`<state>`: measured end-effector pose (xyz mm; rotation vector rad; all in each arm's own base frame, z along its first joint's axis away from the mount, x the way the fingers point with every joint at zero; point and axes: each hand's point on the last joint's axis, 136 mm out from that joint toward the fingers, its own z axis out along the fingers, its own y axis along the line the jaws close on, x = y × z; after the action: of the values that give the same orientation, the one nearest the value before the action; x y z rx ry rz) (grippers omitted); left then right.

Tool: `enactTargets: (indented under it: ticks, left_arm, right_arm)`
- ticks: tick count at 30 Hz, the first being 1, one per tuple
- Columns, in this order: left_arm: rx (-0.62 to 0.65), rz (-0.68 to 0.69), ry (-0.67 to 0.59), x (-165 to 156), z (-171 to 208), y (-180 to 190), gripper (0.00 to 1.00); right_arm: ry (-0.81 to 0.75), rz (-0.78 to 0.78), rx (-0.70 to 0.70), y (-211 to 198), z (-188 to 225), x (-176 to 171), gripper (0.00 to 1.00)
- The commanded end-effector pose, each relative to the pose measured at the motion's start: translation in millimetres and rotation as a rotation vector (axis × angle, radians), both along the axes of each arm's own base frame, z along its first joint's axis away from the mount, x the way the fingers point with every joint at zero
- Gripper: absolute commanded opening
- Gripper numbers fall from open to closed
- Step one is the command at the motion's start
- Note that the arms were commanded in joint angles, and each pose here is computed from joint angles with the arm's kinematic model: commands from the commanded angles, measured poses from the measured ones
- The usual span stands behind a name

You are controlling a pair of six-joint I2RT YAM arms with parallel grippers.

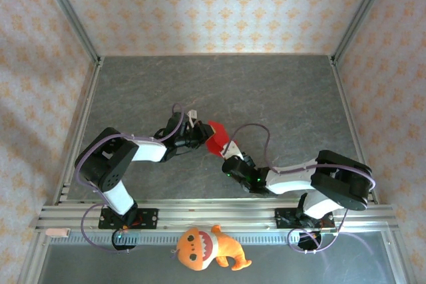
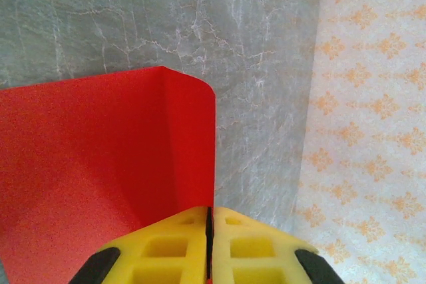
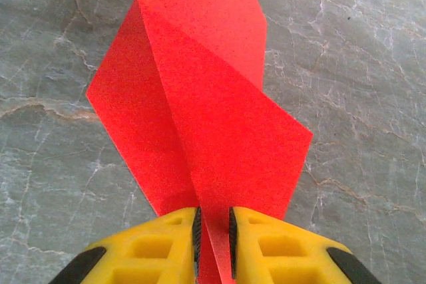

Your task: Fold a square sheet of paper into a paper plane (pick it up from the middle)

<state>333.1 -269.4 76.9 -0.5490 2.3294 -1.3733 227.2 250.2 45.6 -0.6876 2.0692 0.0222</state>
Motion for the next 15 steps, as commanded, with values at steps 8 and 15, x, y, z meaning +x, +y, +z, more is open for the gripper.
enactTargets:
  ticks: [8, 15]
  left_arm:
    - [0.001, -0.007, -0.052, 5.9, 16.7, -4.9, 0.10]
    - [-0.003, -0.003, -0.056, 6.2, 19.0, -4.8, 0.10]
  right_arm:
    - [-0.053, -0.010, -0.001, 6.2, 6.0, 7.7, 0.19]
    - [-0.061, -0.020, -0.011, 4.4, 3.8, 9.2, 0.20]
